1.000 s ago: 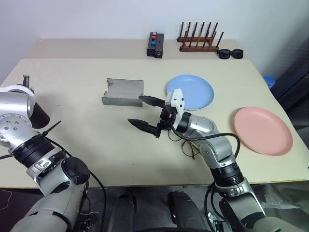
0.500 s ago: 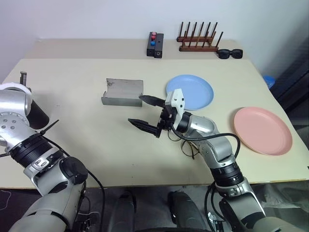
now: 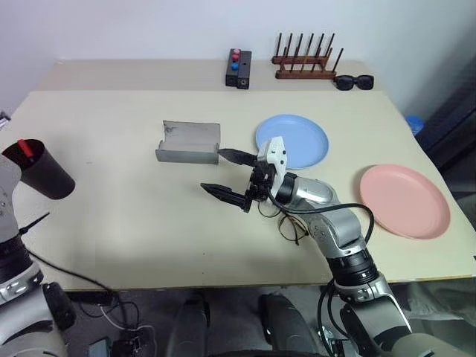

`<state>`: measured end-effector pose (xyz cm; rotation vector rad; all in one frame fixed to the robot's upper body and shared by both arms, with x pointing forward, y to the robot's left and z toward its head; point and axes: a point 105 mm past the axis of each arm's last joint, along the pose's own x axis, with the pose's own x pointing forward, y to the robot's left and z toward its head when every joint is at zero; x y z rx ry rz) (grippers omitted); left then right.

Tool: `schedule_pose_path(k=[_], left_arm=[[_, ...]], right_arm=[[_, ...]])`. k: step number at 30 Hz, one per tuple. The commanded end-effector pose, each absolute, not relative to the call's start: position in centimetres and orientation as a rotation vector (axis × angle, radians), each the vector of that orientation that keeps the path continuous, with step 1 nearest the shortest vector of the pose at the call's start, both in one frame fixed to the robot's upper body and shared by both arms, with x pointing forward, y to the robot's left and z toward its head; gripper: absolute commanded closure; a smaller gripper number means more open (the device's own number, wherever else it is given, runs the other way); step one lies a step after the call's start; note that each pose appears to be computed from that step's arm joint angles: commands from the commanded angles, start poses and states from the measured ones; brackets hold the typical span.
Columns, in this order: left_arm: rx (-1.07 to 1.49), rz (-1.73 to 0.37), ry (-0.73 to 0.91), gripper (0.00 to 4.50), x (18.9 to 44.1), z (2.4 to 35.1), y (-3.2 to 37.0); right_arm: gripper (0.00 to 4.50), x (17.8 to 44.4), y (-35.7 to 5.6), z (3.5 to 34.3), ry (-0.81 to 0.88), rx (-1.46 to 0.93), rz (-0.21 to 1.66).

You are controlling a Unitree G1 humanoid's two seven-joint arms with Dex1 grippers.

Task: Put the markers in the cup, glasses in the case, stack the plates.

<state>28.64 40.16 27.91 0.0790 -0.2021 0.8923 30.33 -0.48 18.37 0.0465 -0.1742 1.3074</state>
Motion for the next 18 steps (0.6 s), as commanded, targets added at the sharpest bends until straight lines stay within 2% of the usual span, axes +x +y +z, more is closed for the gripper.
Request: schedule_pose_path(k=[1, 9, 18], left_arm=[[0.229, 0.891, -0.245, 4.27, 28.2, 28.9, 40.0], [0.194, 0.820, -0.221, 4.27, 29.5, 26.3, 39.4], [0.194, 0.834, -0.198, 4.27, 29.6, 24.7, 39.1]], right_arm=[[0.00, 30.0, -1.0, 20.1, -0.223, 0.065, 1.336], [0.00, 29.9, -0.9, 20.3, -0.237, 0.054, 1.343], [0.00, 29.8, -0.9, 20.7, -0.261, 0.067, 1.339]])
